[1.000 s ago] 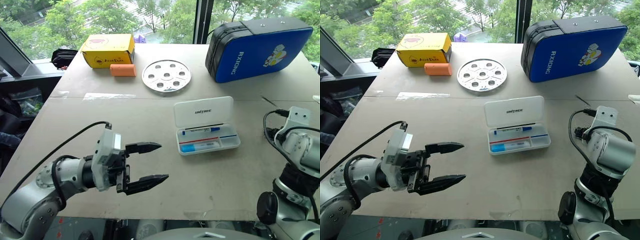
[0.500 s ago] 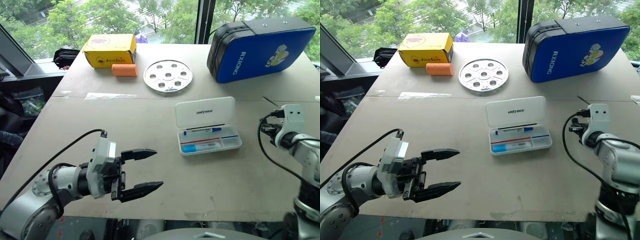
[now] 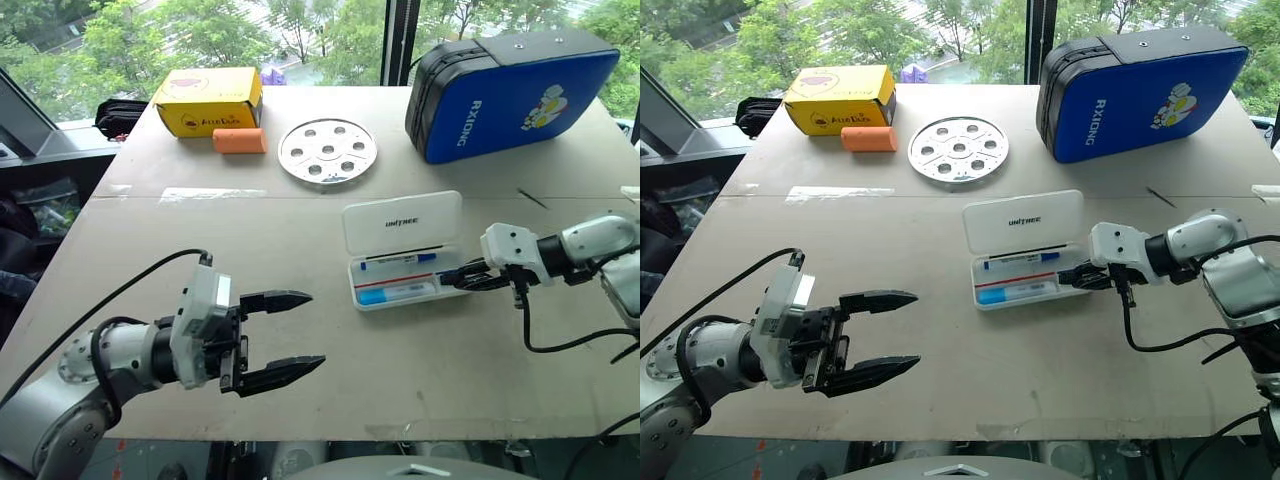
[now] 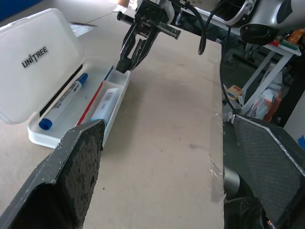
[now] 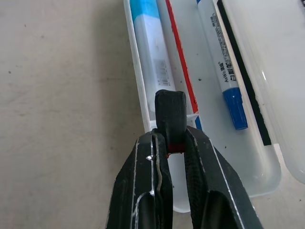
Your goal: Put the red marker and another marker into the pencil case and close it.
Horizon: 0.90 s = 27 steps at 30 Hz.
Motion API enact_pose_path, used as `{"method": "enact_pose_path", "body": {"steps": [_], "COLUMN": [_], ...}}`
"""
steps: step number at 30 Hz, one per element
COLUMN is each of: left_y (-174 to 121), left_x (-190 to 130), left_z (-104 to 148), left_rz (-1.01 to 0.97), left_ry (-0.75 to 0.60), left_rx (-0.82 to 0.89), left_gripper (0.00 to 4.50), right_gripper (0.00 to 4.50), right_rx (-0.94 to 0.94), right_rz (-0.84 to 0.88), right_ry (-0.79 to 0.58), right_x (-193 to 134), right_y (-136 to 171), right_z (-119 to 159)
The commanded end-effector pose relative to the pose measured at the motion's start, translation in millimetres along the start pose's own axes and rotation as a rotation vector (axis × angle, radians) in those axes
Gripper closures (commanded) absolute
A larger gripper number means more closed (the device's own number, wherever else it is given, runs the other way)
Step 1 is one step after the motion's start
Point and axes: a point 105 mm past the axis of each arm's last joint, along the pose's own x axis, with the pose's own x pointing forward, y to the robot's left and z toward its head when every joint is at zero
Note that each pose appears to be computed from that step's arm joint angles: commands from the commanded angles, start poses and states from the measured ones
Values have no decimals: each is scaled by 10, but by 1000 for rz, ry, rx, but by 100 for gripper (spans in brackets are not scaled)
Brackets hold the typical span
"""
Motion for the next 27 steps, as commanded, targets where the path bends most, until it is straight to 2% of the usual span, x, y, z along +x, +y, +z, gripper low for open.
{"method": "enact_pose_path", "body": {"steps": [1, 4, 10, 11, 15, 18, 21, 23, 25, 27], "left_y": [-82, -91, -101, -104, -113, -131, -153, -166, -160, -147], "left_x": [-2, -20, -47, -59, -70, -65, -57, -72, -93, -104], "left_z": [85, 73, 47, 40, 37, 50, 77, 88, 93, 92], "left_rz": [-2, 7, 18, 25, 42, 57, 65, 72, 79, 86], "left_ry": [-4, -4, -3, -3, -7, -21, -36, -40, -39, -36], "left_rx": [38, 35, 31, 30, 31, 26, 29, 28, 28, 29], "left_gripper": [14, 14, 14, 14, 14, 14, 14, 14, 14, 14], "right_gripper": [450, 450, 183, 147, 147, 226, 345, 441, 441, 441], "right_rx": [-70, -63, -97, -65, 176, 394, 536, 595, 648, 678], "right_rz": [26, 60, 57, 56, 11, -127, -262, -421, -604, -667], "right_ry": [35, 42, 41, 18, -107, -213, -265, -257, -213, -172], "right_x": [-4, 14, -15, -115, -372, -604, -768, -842, -870, -800], "right_y": [-90, -107, -171, -155, -173, -304, -457, -722, -1051, -1247], "right_z": [-19, -41, -28, 4, 122, 76, -6, -123, -265, -323]}}
